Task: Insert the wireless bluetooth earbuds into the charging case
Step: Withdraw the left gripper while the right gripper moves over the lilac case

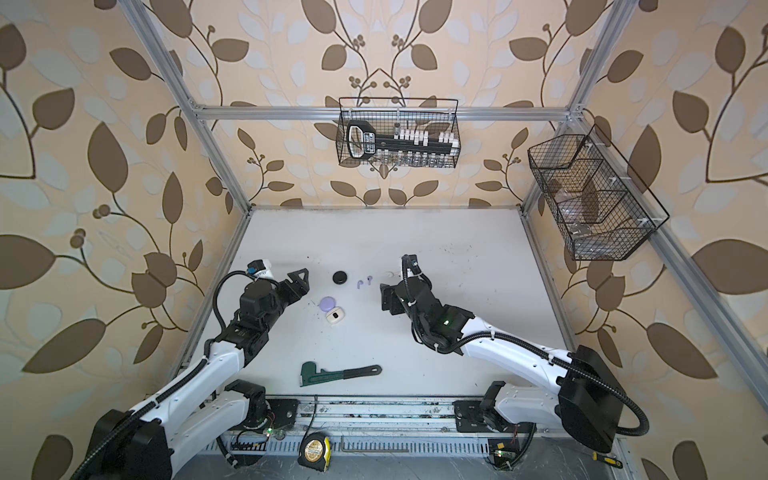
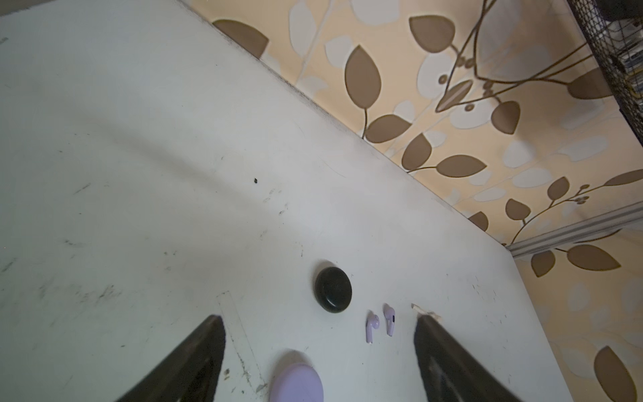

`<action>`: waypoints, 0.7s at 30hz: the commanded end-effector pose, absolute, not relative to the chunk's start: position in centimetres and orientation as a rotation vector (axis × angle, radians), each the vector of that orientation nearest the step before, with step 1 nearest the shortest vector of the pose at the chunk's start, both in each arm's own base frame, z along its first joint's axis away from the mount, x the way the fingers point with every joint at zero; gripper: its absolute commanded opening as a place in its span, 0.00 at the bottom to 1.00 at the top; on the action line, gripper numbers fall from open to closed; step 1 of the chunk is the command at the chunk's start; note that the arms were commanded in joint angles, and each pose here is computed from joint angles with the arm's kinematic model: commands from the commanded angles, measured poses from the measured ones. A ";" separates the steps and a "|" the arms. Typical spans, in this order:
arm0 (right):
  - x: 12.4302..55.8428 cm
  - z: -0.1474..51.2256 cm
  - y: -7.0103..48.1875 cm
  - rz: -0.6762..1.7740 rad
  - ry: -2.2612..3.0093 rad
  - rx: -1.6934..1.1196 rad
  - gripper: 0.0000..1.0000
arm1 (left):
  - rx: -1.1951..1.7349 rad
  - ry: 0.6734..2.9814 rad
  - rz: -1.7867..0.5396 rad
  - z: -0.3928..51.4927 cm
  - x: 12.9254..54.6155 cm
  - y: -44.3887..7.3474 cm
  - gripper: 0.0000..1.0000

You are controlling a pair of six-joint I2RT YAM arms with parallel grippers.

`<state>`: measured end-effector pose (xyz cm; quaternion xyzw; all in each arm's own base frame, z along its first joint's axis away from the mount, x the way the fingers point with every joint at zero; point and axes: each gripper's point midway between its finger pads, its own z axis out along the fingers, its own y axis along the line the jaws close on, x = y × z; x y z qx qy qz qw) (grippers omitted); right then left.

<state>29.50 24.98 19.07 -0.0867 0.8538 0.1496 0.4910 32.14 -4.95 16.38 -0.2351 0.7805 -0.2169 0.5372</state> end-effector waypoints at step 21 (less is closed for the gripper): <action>29.8 17.7 35.4 0.366 2.198 -0.596 0.96 | -0.834 1.758 -0.324 16.1 31.9 -0.2 0.93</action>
